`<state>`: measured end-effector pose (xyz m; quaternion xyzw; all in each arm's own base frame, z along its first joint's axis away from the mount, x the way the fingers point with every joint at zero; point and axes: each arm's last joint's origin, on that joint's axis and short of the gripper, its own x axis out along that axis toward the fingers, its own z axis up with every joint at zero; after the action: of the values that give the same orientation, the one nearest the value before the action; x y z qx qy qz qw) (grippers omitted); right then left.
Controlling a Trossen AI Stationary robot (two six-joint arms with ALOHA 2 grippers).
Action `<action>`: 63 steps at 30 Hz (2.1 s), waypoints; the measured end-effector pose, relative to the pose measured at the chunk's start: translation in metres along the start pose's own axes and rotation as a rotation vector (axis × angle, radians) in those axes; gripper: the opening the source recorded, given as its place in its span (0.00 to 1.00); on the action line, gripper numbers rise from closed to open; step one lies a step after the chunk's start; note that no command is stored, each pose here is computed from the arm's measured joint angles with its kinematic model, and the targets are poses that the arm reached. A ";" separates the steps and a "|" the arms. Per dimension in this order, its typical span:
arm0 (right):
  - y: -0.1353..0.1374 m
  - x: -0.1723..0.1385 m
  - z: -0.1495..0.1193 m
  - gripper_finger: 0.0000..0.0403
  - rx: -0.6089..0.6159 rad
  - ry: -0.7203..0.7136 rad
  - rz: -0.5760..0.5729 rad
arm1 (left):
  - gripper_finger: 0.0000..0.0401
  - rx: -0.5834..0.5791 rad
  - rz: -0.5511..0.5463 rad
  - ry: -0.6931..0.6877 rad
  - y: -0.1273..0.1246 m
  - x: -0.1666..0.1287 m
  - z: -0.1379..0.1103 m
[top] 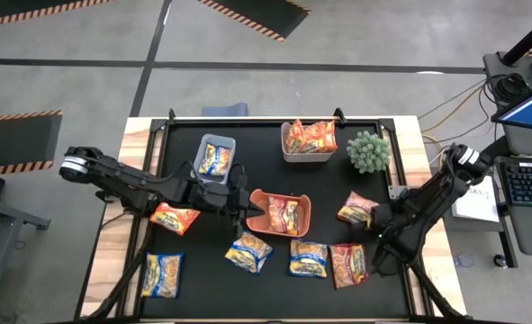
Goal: Sort Maruchan noodles
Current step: Put the top red noodle packet into the orange bin
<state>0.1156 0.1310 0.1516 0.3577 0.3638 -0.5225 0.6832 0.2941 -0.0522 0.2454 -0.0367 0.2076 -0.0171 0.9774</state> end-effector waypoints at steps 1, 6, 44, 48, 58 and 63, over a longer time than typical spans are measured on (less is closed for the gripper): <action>0.000 0.003 -0.002 0.54 0.000 -0.017 0.011 | 0.00 0.000 0.000 -0.001 0.000 0.000 0.000; 0.001 0.019 -0.010 0.43 -0.007 -0.080 0.032 | 0.00 0.000 0.000 -0.006 0.000 0.000 0.000; 0.039 -0.036 0.021 0.02 -0.202 -0.505 0.431 | 0.00 0.109 0.066 0.197 0.003 0.018 -0.029; 0.044 -0.047 0.025 0.02 -0.229 -0.553 0.472 | 0.00 0.121 0.076 0.266 0.005 0.033 -0.042; 0.065 -0.083 0.044 0.02 -0.343 -0.684 0.501 | 0.00 0.151 0.119 0.368 0.016 0.070 -0.043; 0.070 -0.091 0.047 0.02 -0.383 -0.719 0.495 | 0.00 0.130 0.152 0.472 0.024 0.086 -0.050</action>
<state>0.1727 0.1452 0.2606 0.0976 0.0978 -0.3584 0.9233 0.3532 -0.0358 0.1632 0.0469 0.4307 0.0351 0.9006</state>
